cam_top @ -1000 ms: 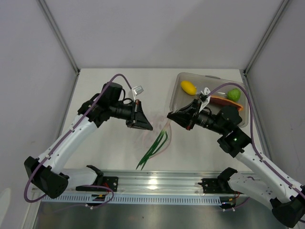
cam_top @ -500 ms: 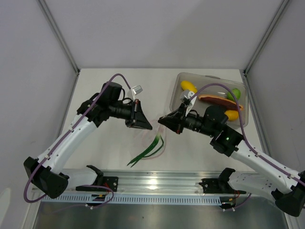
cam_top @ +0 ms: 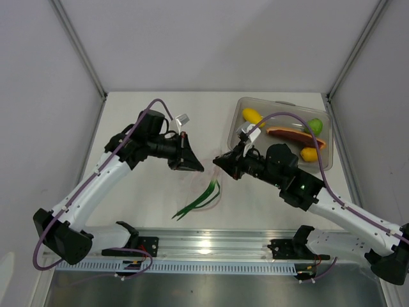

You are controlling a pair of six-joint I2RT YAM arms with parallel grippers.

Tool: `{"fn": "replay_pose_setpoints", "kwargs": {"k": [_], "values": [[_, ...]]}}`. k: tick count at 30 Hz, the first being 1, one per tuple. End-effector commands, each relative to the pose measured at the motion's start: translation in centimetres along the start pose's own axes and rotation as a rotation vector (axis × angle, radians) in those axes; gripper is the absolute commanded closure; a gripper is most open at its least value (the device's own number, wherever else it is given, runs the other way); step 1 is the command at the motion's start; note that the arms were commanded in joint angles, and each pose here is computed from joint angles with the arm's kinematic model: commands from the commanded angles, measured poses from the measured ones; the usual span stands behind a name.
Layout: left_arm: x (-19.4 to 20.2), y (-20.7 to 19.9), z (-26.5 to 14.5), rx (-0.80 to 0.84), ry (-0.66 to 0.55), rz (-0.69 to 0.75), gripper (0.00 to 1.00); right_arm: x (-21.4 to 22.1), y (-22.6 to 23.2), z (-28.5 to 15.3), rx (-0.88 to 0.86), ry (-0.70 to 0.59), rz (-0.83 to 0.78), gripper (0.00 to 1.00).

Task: Place the food in the zip-top bag and seal the zipper
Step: Place the fake vegetable in the zipper food storage bag.

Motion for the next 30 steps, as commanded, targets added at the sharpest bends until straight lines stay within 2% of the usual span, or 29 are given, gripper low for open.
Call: {"fn": "replay_pose_setpoints", "kwargs": {"k": [1, 9, 15, 17, 25, 30], "values": [[-0.4, -1.3, -1.1, 0.028, -0.072, 0.045, 0.99, -1.4, -0.3, -0.3, 0.029, -0.030, -0.011, 1.00], [0.2, -1.9, -1.7, 0.040, -0.062, 0.056, 0.99, -0.7, 0.3, 0.2, 0.008, -0.041, 0.016, 1.00], [0.2, -2.5, -1.5, 0.062, -0.035, 0.021, 0.99, -0.7, 3.0, -0.3, -0.050, -0.027, -0.122, 1.00], [0.4, -3.3, -1.5, 0.099, -0.004, 0.002, 0.99, -0.4, 2.6, -0.3, -0.001, -0.001, -0.172, 1.00], [0.7, -3.4, -0.7, 0.123, 0.097, -0.069, 0.99, -4.6, 0.6, -1.2, 0.168, -0.059, -0.306, 1.00], [1.2, -3.2, -0.9, 0.127, 0.109, -0.052, 0.99, -5.0, 0.2, -1.2, 0.189, -0.074, -0.340, 1.00]]}}
Point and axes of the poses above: each gripper's point midway between its finger pads, its own z axis out along the fingers, its own y axis along the line the jaws close on, x = y × z, the point moved 2 cm from there along -z, back along the fingers, and after that the axes turned 13 degrees about -z, right-handed, at the moved point
